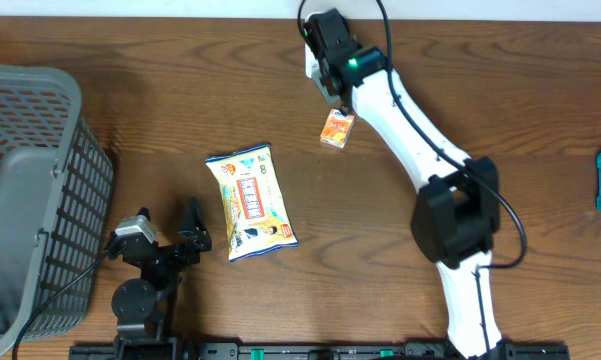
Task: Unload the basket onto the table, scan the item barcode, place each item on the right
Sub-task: 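Raise the Zappy pack up to the white scanner, then carry the Zappy pack right and release it beside the Listerine bottle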
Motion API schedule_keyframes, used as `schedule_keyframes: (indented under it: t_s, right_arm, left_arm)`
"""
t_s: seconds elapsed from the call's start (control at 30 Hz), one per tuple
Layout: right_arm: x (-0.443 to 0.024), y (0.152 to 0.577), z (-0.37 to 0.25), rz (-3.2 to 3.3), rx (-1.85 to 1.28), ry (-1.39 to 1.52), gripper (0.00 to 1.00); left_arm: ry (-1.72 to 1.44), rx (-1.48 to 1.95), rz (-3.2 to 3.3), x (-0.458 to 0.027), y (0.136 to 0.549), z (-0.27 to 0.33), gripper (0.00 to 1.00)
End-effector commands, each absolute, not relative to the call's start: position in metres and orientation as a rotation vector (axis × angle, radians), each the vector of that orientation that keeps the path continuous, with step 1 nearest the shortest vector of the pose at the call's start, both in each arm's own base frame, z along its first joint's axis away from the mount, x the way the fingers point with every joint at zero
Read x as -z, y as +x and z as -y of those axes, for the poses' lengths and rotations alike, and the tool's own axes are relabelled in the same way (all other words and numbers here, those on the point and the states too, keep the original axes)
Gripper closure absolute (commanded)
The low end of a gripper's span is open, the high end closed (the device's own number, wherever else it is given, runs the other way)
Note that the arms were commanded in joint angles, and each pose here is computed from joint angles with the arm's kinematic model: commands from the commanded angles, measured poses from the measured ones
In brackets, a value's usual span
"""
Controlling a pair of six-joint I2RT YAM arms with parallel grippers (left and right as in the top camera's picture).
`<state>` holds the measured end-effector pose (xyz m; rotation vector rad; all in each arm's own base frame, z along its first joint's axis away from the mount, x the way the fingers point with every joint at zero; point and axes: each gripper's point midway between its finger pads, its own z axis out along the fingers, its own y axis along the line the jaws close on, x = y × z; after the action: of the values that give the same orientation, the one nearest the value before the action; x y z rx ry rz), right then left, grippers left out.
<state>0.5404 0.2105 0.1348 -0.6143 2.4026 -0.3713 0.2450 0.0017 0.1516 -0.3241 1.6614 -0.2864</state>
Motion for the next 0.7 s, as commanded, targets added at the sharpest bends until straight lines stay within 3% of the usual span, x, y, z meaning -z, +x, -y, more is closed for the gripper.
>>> schedule_keyframes:
  t_s: [0.0,0.3,0.67]
  right_arm:
    - [-0.128,0.565,-0.21,-2.357,0.492,-0.66,0.99]
    - [-0.129,0.602,-0.218,-2.192,0.763,-0.744,0.99]
    - [-0.125,0.614,-0.214,-2.172,0.751,-0.709,0.99]
  left_arm:
    - [-0.327,0.286,-1.704,-0.136,0.244,-0.001,0.03]
    - [-0.327,0.286,-1.704,-0.136,0.244,-0.001,0.03]
    - [-0.327,0.286,-1.704,-0.136,0.244,-0.001,0.03]
